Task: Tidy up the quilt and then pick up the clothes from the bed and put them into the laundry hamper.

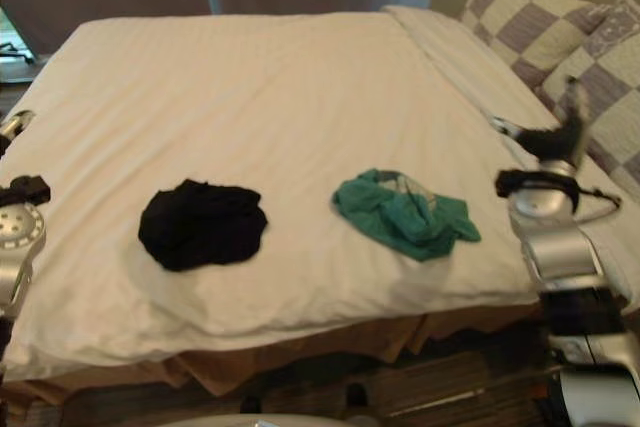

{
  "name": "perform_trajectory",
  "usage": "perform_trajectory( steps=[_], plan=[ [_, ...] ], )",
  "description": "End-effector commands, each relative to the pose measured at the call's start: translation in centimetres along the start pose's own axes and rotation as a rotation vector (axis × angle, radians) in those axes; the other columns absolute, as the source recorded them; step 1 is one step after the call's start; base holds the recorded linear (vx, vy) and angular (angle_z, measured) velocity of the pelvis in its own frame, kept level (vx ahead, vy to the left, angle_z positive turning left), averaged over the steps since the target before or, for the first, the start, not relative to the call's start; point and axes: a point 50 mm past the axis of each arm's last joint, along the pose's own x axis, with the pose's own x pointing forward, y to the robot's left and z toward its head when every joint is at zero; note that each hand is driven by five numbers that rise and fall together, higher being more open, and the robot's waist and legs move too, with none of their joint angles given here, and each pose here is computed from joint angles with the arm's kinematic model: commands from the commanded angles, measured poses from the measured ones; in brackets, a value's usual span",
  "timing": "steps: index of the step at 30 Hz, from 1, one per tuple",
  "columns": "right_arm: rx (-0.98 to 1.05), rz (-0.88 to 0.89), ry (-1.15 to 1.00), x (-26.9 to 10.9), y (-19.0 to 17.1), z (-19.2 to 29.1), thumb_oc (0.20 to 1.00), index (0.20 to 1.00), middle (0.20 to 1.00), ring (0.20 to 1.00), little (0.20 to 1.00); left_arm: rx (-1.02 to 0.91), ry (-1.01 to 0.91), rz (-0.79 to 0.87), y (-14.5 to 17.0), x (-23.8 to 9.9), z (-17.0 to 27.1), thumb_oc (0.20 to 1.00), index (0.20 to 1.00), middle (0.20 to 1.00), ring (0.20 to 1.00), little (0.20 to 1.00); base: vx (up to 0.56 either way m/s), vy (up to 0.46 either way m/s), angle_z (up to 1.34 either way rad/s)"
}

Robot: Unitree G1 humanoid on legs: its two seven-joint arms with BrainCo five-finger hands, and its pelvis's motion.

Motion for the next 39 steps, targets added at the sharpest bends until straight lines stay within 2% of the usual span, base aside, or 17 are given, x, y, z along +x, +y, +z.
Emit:
perform_trajectory(
  steps=[1,4,10,16,27,34,39],
  plan=[
    [-0.142,0.007,-0.094,1.9,-0.8,2.8,1.000,1.000,1.000,1.000,1.000,0.132,-0.134,-0.025,0.1,2.3,2.5,1.000,1.000,1.000,1.000,1.000,0.00,0.000,0.00],
    [-0.215,0.016,-0.133,4.6,0.4,6.7,1.000,1.000,1.000,1.000,1.000,0.196,-0.252,-0.120,-2.6,5.4,6.1,1.000,1.000,1.000,1.000,1.000,-0.40,0.041,-0.03],
    [-0.275,0.058,-0.147,4.9,2.0,8.3,1.000,1.000,1.000,1.000,1.000,0.238,-0.256,-0.210,-5.2,5.8,7.3,1.000,1.000,1.000,1.000,1.000,-0.17,0.037,0.02],
    [-0.358,0.161,-0.132,4.2,5.1,8.5,1.000,1.000,1.000,1.000,1.000,0.321,-0.170,-0.316,-8.6,4.5,6.0,1.000,1.000,1.000,1.000,1.000,-0.09,0.019,-0.11],
    [-0.399,0.321,-0.161,1.4,10.4,8.8,1.000,1.000,1.000,1.000,1.000,0.419,-0.004,-0.377,-11.3,1.3,1.6,1.000,1.000,1.000,1.000,1.000,-0.04,0.032,0.01],
    [-0.459,0.340,-0.147,1.2,12.0,10.1,1.000,1.000,1.000,1.000,1.000,0.382,0.080,-0.455,-13.2,-0.4,0.7,1.000,1.000,1.000,1.000,1.000,-0.07,0.009,-0.02],
    [-0.544,0.311,-0.108,1.3,12.4,8.9,1.000,1.000,1.000,1.000,1.000,0.381,0.095,-0.545,-14.8,-2.2,0.5,1.000,1.000,1.000,1.000,1.000,-0.02,-0.007,0.04]
  ],
)
